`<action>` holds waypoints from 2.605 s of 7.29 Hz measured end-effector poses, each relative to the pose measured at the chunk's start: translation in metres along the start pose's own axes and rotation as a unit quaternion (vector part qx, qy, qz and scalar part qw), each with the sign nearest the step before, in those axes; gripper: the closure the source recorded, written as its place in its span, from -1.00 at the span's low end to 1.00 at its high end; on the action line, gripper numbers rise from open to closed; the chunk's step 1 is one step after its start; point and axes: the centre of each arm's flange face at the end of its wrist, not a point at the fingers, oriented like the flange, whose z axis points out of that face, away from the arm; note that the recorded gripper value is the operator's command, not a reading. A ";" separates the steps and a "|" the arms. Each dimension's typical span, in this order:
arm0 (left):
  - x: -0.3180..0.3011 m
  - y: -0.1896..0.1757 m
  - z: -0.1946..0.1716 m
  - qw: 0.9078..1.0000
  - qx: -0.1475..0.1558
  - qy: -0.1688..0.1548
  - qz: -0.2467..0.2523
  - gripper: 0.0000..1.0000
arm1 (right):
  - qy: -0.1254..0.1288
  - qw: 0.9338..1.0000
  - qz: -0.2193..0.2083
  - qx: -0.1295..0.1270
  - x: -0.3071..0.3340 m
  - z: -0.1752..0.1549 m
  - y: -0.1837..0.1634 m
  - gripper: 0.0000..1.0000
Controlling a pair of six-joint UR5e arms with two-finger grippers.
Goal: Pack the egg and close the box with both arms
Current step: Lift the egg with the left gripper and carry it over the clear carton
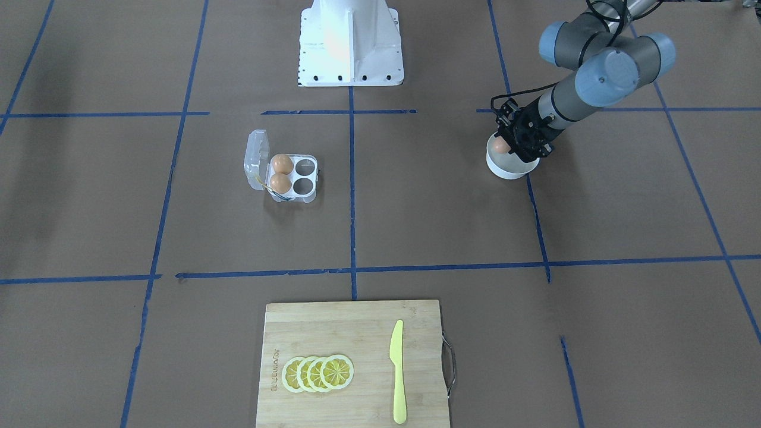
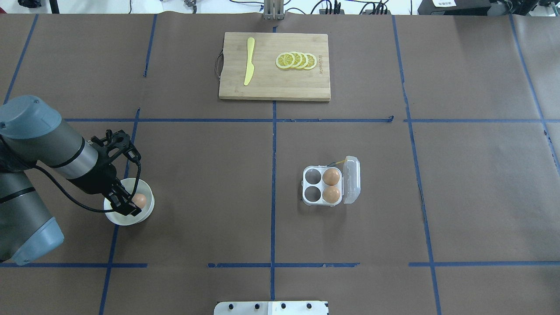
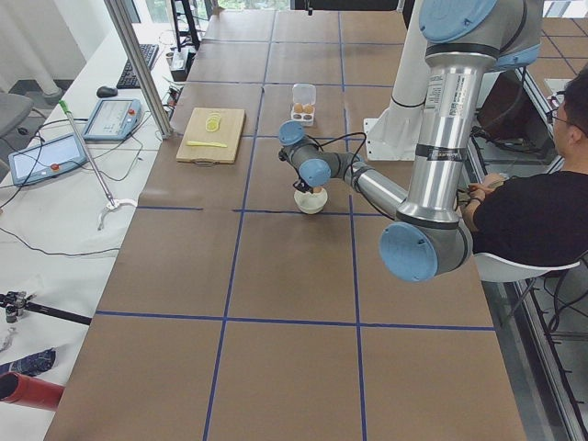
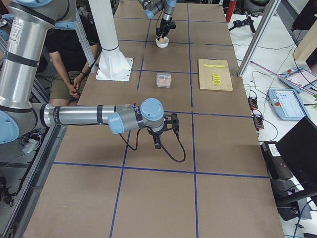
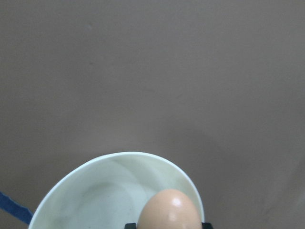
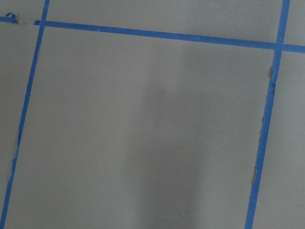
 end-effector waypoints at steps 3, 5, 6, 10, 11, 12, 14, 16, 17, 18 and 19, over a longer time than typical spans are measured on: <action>0.043 -0.058 -0.010 0.996 0.044 -0.008 -0.082 1.00 | 0.000 1.000 0.000 0.000 0.000 0.000 0.000 -1.00; 0.099 -0.133 0.016 0.986 0.062 0.003 -0.154 1.00 | 0.000 1.000 0.000 0.000 0.000 0.000 0.000 -1.00; 0.129 -0.166 0.028 0.979 0.080 -0.004 -0.186 1.00 | 0.000 1.000 0.000 0.000 0.000 0.000 0.000 -1.00; 0.248 -0.292 0.067 0.943 0.110 0.009 -0.314 1.00 | -0.001 1.000 -0.001 0.001 -0.001 0.000 -0.001 -1.00; 0.264 -0.302 0.073 0.936 0.121 0.005 -0.329 1.00 | -0.001 1.000 -0.001 0.001 -0.001 0.000 -0.001 -1.00; 0.271 -0.306 0.077 0.933 0.128 0.001 -0.336 0.55 | -0.001 1.000 -0.001 0.001 -0.001 0.000 -0.001 -1.00; 0.274 -0.308 0.079 0.932 0.131 -0.001 -0.339 -0.99 | -0.001 1.000 -0.001 0.001 -0.001 -0.001 -0.001 -1.00; 0.274 -0.308 0.080 0.931 0.132 -0.002 -0.341 -1.00 | -0.001 1.000 0.000 0.001 -0.002 -0.001 -0.001 -1.00; 0.273 -0.308 0.080 0.930 0.133 -0.002 -0.343 -1.00 | -0.001 1.000 0.001 0.001 -0.002 -0.001 -0.001 -1.00; 0.273 -0.307 0.081 0.930 0.133 -0.001 -0.344 -1.00 | -0.001 1.000 0.001 0.002 -0.002 -0.001 -0.001 -1.00; 0.272 -0.307 0.081 0.929 0.134 0.000 -0.344 -0.99 | -0.001 1.000 0.001 0.002 -0.002 -0.001 -0.001 -1.00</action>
